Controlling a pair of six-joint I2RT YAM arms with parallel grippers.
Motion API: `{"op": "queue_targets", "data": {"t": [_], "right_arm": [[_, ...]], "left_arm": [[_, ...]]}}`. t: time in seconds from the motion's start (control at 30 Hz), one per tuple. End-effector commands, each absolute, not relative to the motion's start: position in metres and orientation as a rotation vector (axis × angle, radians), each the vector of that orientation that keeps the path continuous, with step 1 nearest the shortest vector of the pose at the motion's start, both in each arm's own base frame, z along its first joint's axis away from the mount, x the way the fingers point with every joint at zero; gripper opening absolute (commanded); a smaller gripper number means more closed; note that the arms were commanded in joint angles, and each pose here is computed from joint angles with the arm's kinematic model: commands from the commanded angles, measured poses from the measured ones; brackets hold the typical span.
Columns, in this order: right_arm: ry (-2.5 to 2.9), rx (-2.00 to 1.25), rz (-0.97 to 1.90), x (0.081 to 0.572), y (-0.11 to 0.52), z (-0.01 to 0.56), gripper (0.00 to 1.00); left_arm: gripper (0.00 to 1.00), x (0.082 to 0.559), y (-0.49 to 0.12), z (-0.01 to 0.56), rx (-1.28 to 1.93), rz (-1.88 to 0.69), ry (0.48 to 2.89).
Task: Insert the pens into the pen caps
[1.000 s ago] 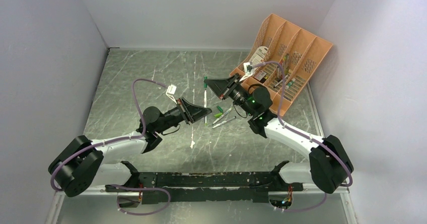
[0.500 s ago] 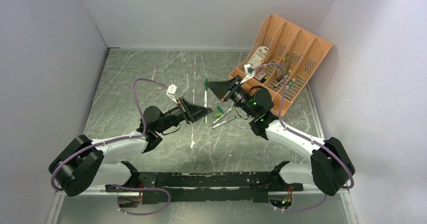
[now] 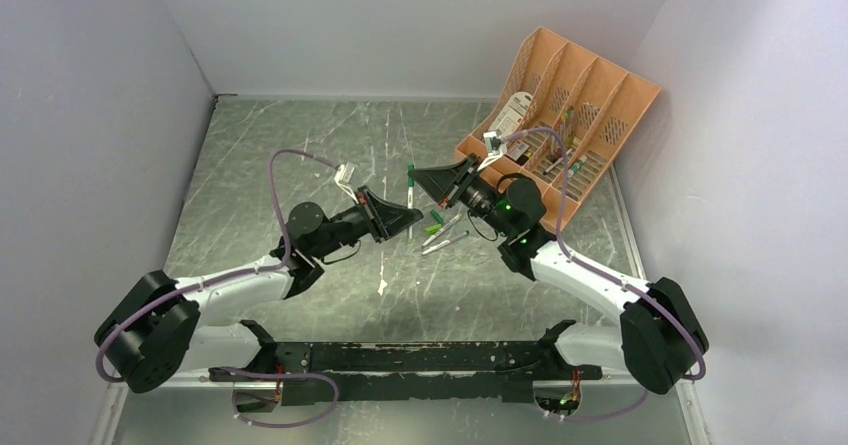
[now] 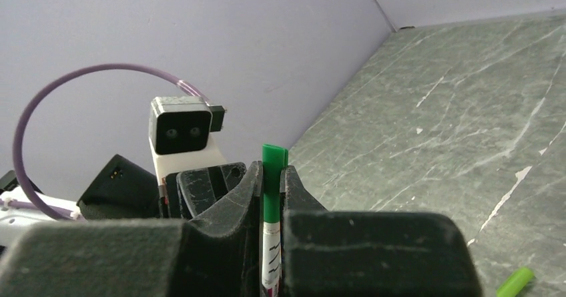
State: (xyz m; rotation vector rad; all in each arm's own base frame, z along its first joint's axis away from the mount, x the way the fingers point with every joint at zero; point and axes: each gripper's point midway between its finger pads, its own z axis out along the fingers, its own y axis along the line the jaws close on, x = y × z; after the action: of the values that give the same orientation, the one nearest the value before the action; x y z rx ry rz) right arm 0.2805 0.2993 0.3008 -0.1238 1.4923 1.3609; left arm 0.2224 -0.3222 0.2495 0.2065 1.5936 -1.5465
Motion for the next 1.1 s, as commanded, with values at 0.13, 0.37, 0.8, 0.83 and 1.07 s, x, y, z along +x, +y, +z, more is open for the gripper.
{"op": "queue_targets", "data": {"t": [0.13,0.37,0.8,0.83,1.07], "right_arm": [[1.478,-0.317,1.299,0.256,0.296,0.308,0.15],[1.465,-0.330,1.167,0.254,0.277,0.330,0.55],[1.483,-0.307,1.058,0.267,0.268,0.352,0.61],[1.480,-0.315,1.063,0.267,0.270,0.353,0.61],[1.469,-0.344,1.098,0.268,0.281,0.359,0.61]], "left_arm": [[0.07,0.240,-0.313,0.281,0.471,-1.220,1.433],[0.07,0.236,-0.311,0.289,0.586,-1.140,1.360],[0.07,0.235,-0.312,0.282,0.732,-1.035,1.343],[0.07,0.235,-0.313,0.282,0.734,-1.031,1.346],[0.07,0.238,-0.313,0.276,0.720,-1.030,1.372]]}}
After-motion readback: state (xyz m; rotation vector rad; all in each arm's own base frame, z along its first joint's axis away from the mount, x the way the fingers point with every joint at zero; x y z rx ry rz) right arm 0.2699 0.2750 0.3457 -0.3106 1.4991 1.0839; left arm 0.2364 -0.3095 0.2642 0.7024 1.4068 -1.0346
